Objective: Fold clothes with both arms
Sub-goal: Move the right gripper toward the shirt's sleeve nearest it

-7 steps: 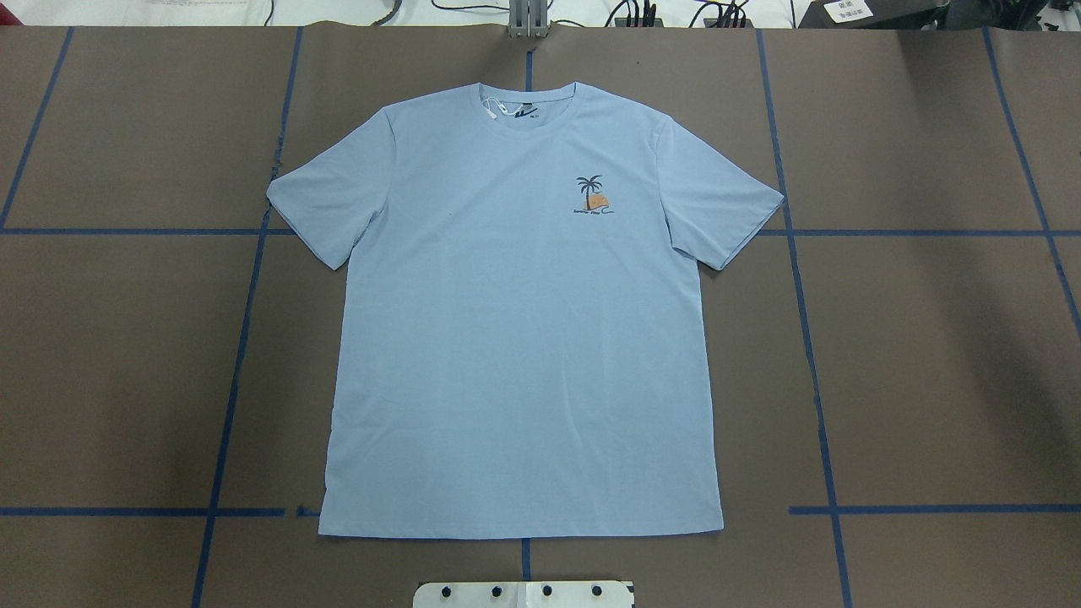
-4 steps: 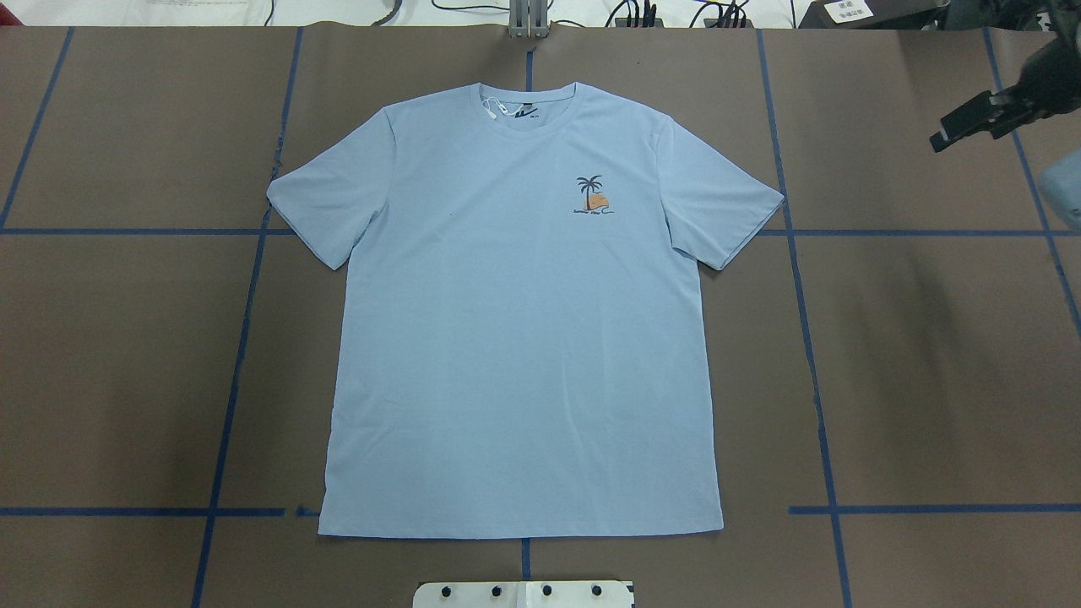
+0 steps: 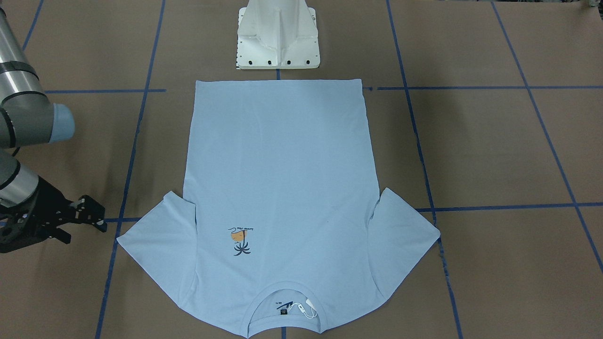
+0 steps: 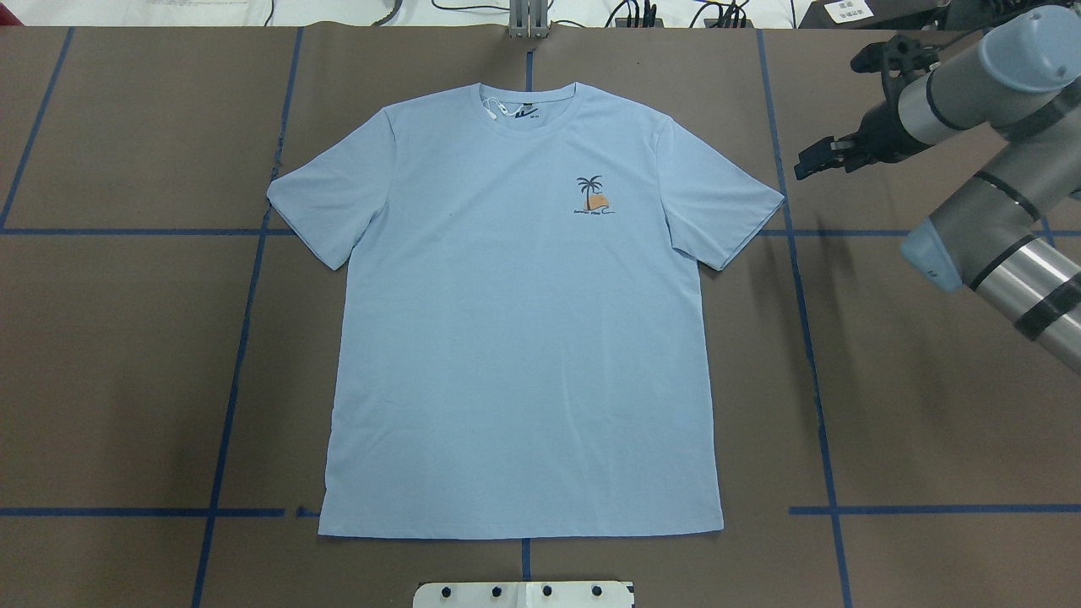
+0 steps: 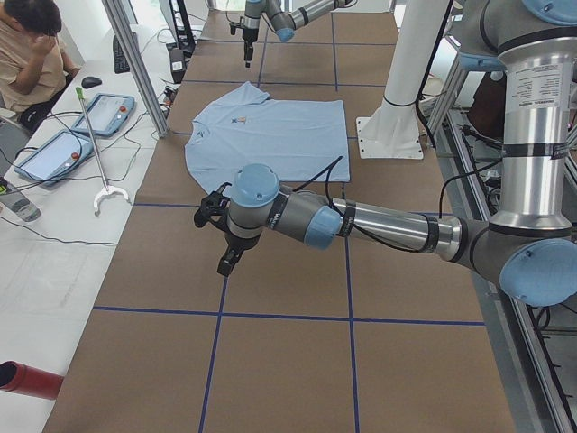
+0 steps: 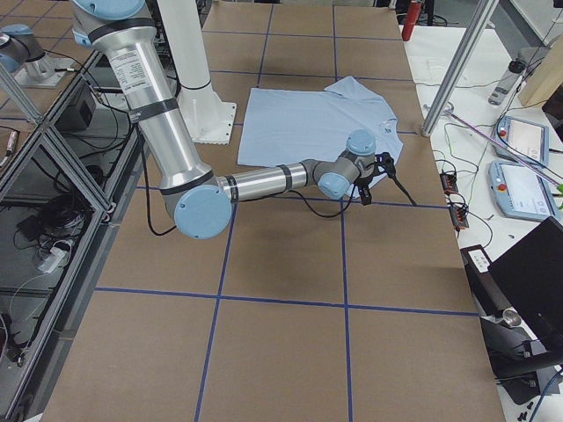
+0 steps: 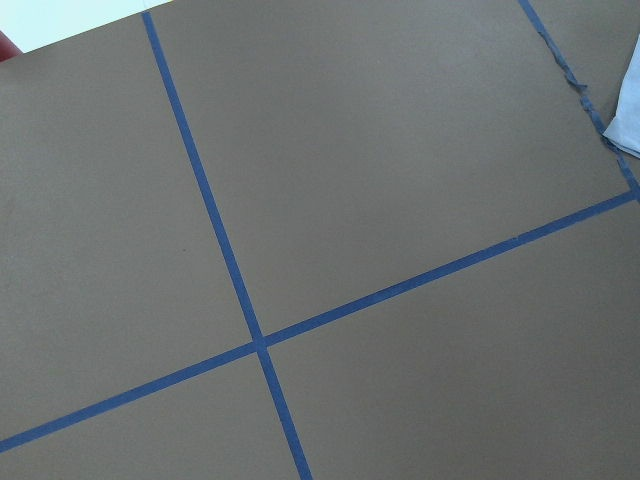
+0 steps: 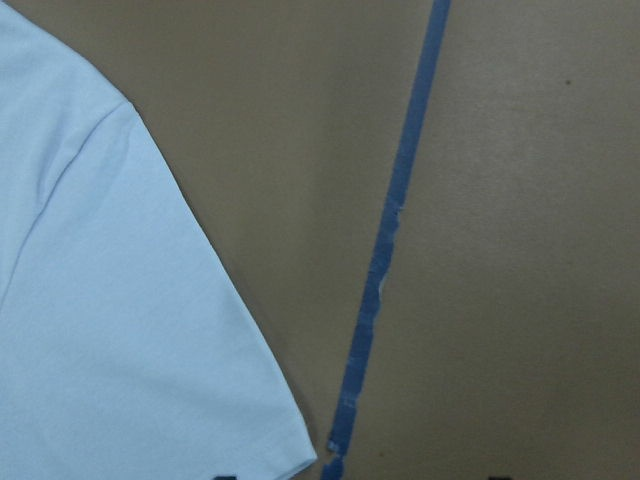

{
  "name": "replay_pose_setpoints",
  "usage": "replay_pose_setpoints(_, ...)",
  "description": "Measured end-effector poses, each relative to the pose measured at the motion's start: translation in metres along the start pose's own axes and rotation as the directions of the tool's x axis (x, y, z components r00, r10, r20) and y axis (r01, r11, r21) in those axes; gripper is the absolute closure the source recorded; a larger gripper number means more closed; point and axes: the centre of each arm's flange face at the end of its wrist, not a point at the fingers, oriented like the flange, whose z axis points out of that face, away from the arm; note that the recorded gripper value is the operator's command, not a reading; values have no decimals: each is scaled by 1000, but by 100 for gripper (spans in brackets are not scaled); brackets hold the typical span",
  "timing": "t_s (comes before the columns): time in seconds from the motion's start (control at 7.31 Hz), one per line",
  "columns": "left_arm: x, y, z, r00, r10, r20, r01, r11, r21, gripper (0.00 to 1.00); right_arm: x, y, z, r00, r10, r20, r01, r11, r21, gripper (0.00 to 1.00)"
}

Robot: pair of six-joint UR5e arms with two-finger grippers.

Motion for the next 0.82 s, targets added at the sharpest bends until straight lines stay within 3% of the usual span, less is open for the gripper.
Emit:
replay_pose_setpoints(0.41, 0, 4, 1, 1000, -3, -11, 3, 1000, -3, 0, -27, 10, 41, 999, -13, -32, 13, 1000, 15, 42)
replay_pose_setpoints(0.82, 0, 5, 1, 1000, -3, -14, 3, 1000, -3, 0, -30, 15, 50, 999, -16, -41, 16, 1000, 7, 59)
